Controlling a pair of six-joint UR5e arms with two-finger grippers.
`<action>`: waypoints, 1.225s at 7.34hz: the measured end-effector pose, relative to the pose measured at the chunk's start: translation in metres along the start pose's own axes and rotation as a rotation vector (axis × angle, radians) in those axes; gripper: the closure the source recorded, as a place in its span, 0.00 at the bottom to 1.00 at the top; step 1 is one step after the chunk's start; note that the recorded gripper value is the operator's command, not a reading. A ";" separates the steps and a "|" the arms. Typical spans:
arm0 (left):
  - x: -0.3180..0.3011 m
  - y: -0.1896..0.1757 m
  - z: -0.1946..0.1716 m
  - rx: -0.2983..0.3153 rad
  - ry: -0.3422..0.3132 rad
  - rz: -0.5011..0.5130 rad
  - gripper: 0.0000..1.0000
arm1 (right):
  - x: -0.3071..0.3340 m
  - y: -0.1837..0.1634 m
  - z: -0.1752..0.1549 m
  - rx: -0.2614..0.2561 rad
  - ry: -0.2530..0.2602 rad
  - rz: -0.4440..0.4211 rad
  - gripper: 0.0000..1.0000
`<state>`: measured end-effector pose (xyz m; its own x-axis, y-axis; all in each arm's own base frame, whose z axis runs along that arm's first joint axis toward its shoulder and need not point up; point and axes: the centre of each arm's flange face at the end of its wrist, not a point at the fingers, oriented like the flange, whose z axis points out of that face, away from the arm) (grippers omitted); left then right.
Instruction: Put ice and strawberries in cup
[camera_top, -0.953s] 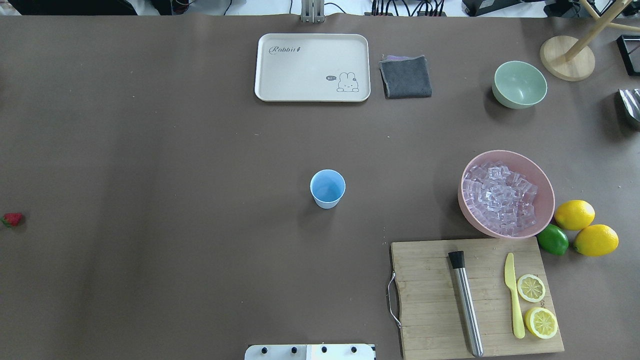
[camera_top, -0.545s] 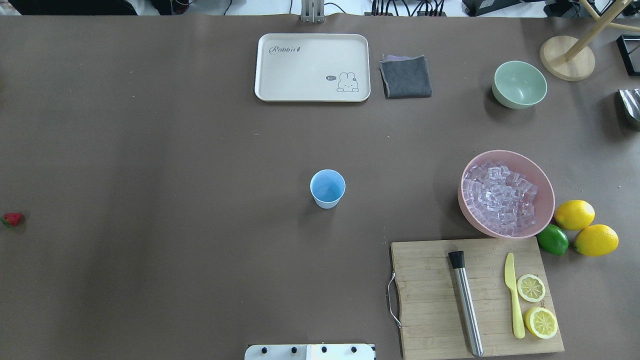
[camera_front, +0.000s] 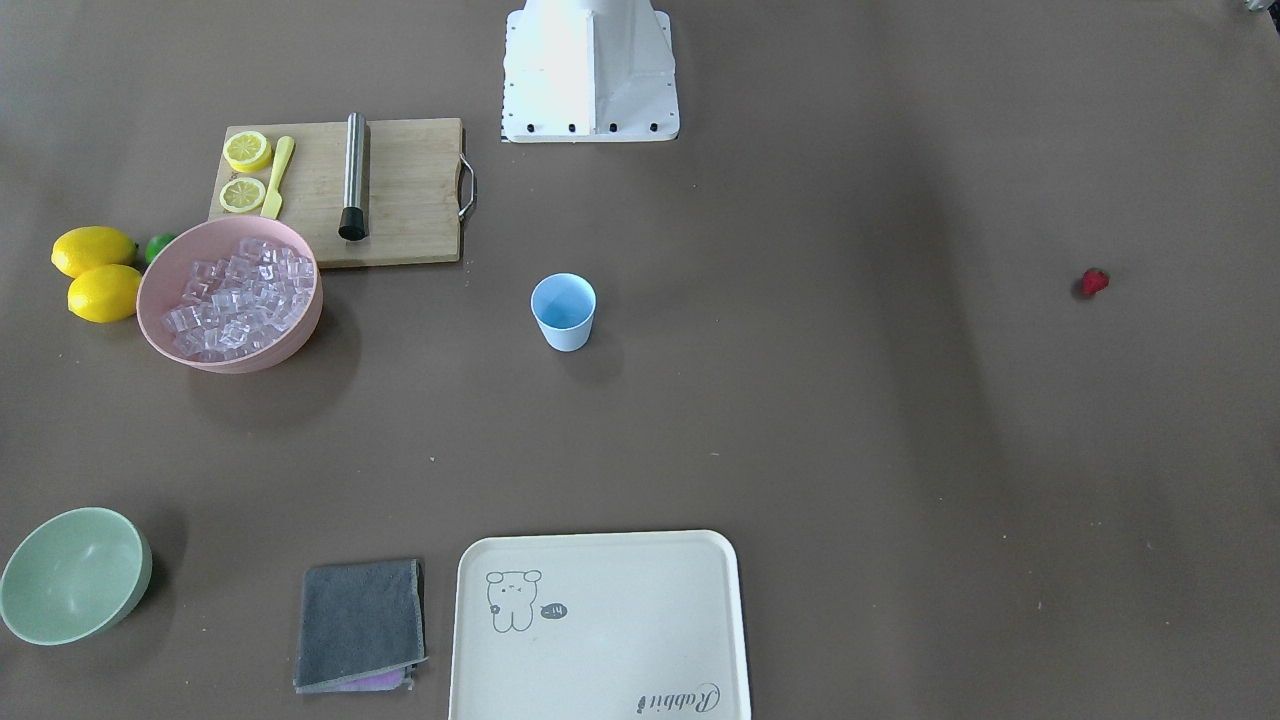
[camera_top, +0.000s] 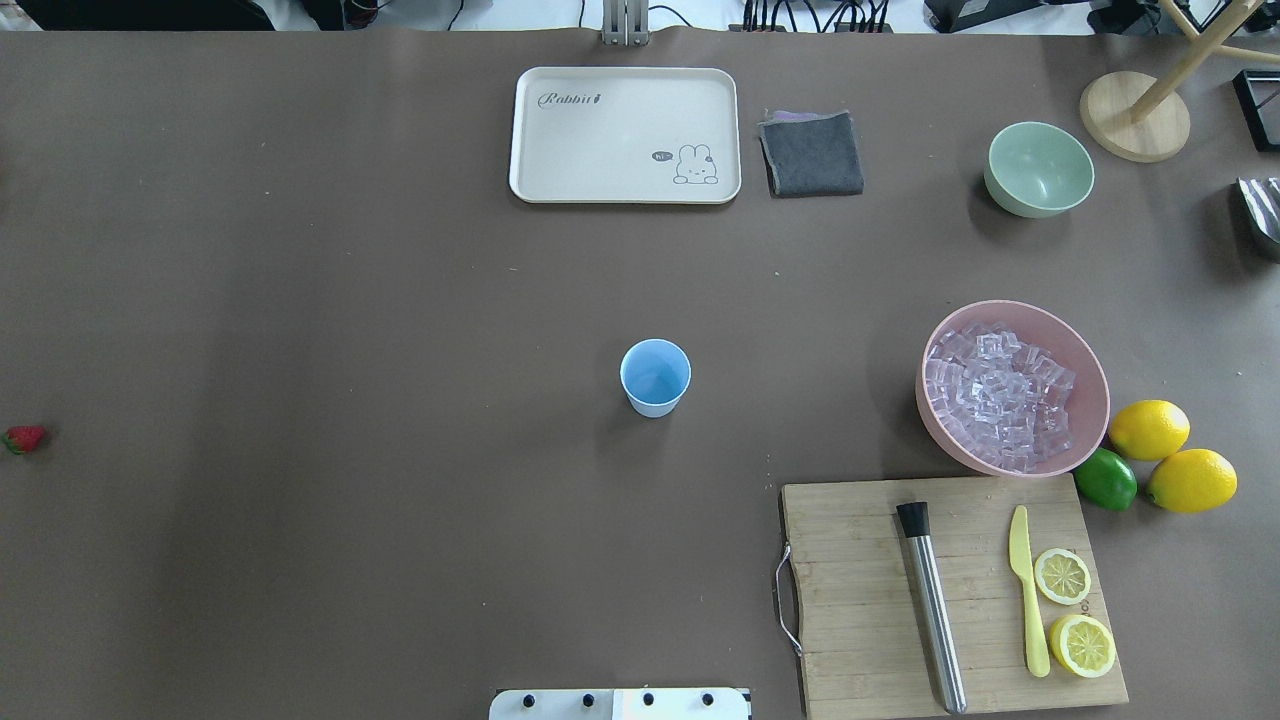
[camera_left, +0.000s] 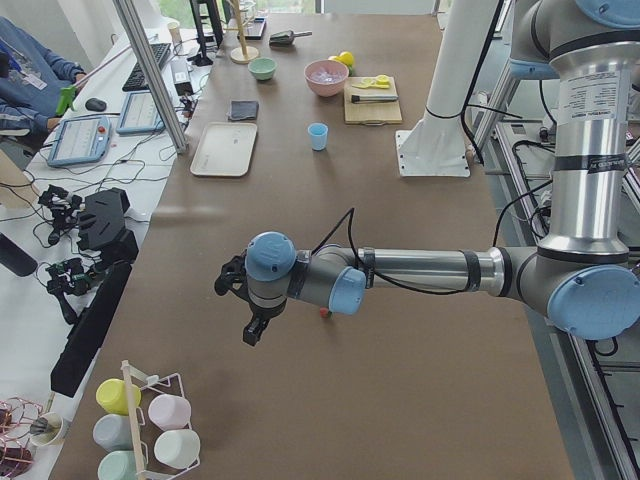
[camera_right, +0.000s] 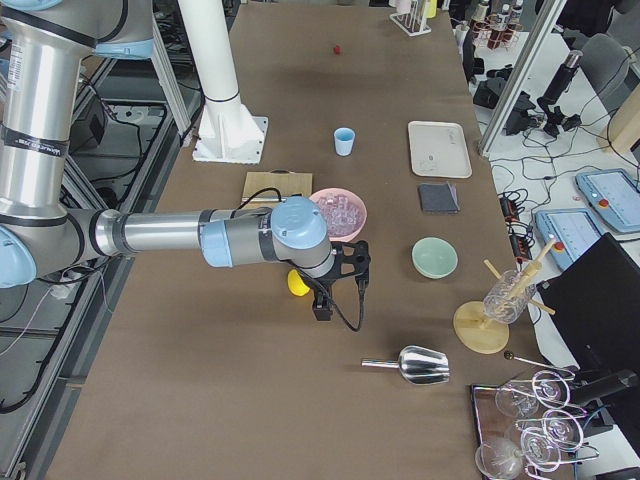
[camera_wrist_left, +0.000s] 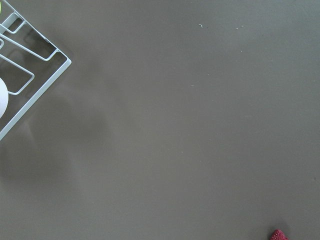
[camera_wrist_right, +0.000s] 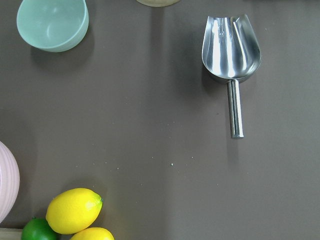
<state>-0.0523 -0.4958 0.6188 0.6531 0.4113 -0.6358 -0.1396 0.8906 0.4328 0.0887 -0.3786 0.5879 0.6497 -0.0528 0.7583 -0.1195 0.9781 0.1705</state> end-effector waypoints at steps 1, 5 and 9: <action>0.005 -0.015 -0.007 0.029 -0.003 0.010 0.03 | 0.004 0.006 0.003 0.027 -0.006 -0.017 0.00; 0.068 -0.087 0.015 0.086 0.062 0.120 0.01 | -0.026 -0.024 -0.005 0.074 -0.078 0.028 0.00; 0.081 -0.085 0.048 0.047 0.098 0.071 0.02 | -0.096 -0.053 0.032 0.016 -0.037 0.091 0.00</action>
<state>0.0477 -0.5471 0.5612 0.5668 0.4922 -0.6606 -0.1461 0.8493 0.5073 0.0089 -0.4319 0.5259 0.6079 0.0281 0.7935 -0.1884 0.9759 0.1098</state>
